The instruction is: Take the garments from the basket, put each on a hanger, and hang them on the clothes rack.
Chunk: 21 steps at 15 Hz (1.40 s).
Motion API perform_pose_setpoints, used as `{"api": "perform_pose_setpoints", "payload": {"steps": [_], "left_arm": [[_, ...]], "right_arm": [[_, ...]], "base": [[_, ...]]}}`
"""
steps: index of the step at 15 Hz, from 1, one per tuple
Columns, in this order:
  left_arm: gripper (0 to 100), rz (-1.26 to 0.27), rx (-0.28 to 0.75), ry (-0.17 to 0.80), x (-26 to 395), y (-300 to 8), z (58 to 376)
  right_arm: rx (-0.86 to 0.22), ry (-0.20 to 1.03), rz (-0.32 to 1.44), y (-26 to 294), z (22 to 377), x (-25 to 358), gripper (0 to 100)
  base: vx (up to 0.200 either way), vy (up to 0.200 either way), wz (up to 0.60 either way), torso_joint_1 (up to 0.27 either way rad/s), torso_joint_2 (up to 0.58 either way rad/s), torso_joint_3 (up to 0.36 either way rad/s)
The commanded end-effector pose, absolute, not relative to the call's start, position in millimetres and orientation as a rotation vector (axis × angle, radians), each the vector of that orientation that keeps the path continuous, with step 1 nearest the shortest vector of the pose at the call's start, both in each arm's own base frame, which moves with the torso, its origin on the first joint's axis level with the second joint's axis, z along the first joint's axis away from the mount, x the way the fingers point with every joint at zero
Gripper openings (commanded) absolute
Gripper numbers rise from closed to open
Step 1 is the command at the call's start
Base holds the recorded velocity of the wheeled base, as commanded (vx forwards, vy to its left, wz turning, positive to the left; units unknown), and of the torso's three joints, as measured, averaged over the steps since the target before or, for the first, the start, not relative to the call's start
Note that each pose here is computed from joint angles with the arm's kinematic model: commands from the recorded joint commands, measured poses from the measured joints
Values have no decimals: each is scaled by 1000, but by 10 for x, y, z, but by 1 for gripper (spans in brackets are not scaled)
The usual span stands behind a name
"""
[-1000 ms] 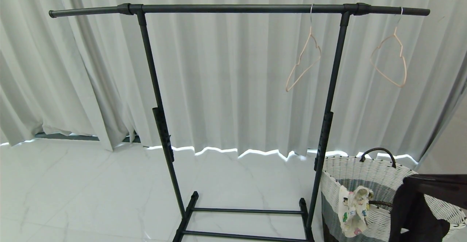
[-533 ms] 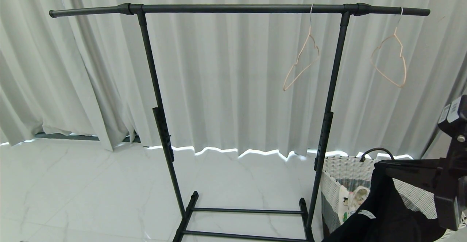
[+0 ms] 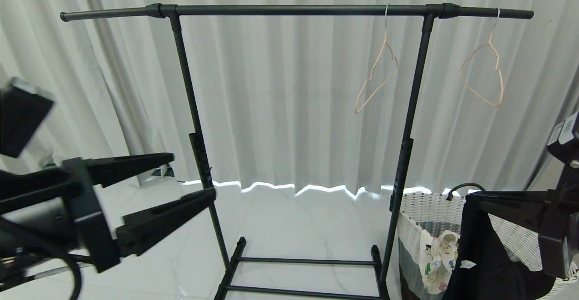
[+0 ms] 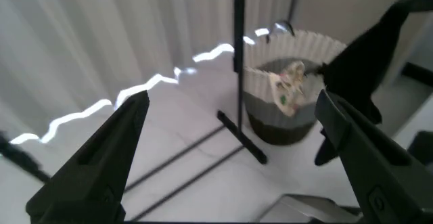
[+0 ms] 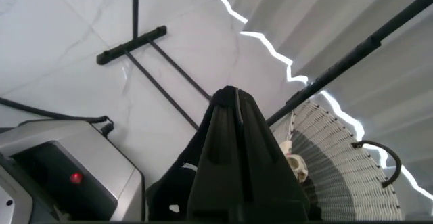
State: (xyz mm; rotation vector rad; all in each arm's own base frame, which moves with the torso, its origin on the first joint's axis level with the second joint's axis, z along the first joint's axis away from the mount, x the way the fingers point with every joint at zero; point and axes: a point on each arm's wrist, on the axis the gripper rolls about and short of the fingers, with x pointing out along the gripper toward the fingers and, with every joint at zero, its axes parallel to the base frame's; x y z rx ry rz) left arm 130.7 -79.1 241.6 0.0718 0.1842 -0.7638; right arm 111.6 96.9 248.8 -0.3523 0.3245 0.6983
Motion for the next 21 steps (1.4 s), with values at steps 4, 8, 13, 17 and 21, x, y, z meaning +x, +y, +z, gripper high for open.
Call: {"api": "perform_pose_setpoints", "payload": {"steps": [4,8,13,17,21], "left_arm": [[100,-870,84,460,1467,-1876,1849],[100,-837,-2,567,1385,-2322,1523],[100,-889,-14,565,1388,-2653,1228],[100,-952,-29,524,1319,-2872,1094],[100,-961,-53,491,1408,-3092,1127]], "right_arm": [[-357,335,718,1003,2464,1117,0],[-363,334,773,1123,2440,1121,0],[-366,311,866,1249,2447,1015,0],[-370,303,887,1278,2464,994,0],[-367,285,906,1300,2506,964,0]], "base": [[0,0,0,0,0,0],[0,0,0,0,0,0],[0,0,0,0,0,0],[0,0,0,0,0,0],[0,0,0,0,0,0]]}}
